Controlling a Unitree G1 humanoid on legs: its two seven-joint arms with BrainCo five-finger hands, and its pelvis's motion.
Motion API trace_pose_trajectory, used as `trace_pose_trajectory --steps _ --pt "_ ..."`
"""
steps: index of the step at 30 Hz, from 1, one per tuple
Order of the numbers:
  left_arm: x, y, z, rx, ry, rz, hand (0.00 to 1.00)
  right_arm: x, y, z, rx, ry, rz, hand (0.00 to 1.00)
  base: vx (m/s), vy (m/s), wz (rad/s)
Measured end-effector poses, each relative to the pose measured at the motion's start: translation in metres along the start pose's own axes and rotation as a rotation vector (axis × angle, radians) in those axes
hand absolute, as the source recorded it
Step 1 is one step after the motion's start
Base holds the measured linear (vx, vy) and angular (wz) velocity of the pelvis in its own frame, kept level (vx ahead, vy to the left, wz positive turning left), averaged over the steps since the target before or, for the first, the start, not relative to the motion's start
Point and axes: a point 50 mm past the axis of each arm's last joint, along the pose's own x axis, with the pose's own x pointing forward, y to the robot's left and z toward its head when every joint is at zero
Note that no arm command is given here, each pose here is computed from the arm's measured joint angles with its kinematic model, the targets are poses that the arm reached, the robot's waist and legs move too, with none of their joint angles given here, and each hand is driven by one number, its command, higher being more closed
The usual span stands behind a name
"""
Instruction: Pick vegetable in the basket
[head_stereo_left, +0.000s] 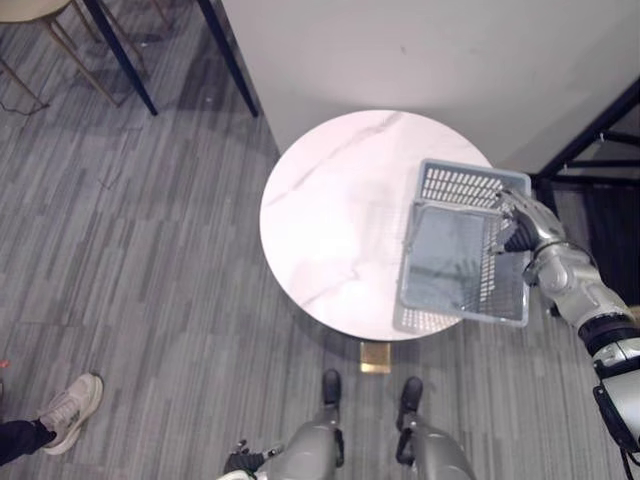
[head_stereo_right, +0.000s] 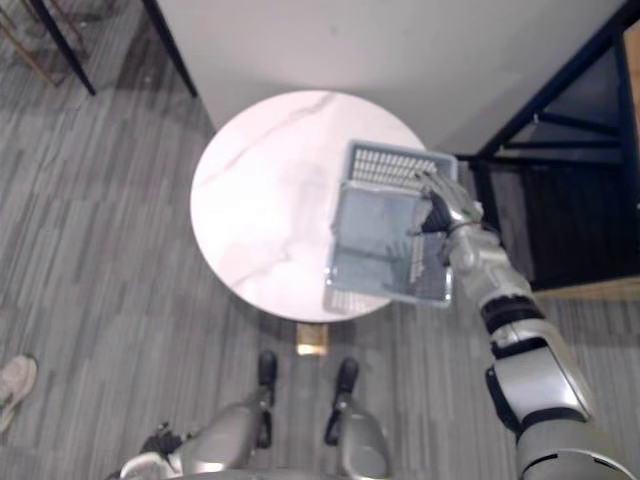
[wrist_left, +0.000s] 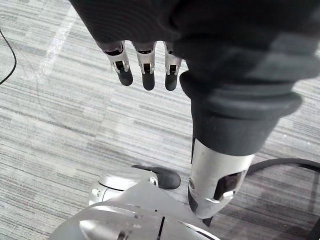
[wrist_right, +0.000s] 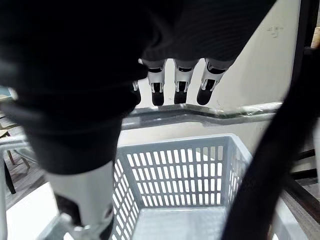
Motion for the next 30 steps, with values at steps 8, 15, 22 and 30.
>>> trace_pose_trajectory --steps 8,15,22,30 --pt "-0.001 -0.004 -0.001 0.011 -0.001 -0.013 0.0 0.0 -0.01 -0.009 0.004 0.029 -0.038 0.0 0.03 0.0 0.02" --pt "-0.001 -0.006 0.0 -0.028 -0.006 -0.019 0.0 0.006 -0.02 -0.006 0.006 0.025 -0.068 0.0 0.03 0.003 0.04" --pt "-0.002 -0.012 -0.002 -0.038 -0.002 -0.03 0.0 0.014 -0.033 0.003 0.007 0.003 -0.112 1.0 0.03 0.003 0.04" --pt "-0.002 -0.013 -0.001 -0.042 -0.013 -0.031 0.0 0.016 -0.035 0.005 -0.004 0.006 -0.112 1.0 0.03 0.002 0.06"
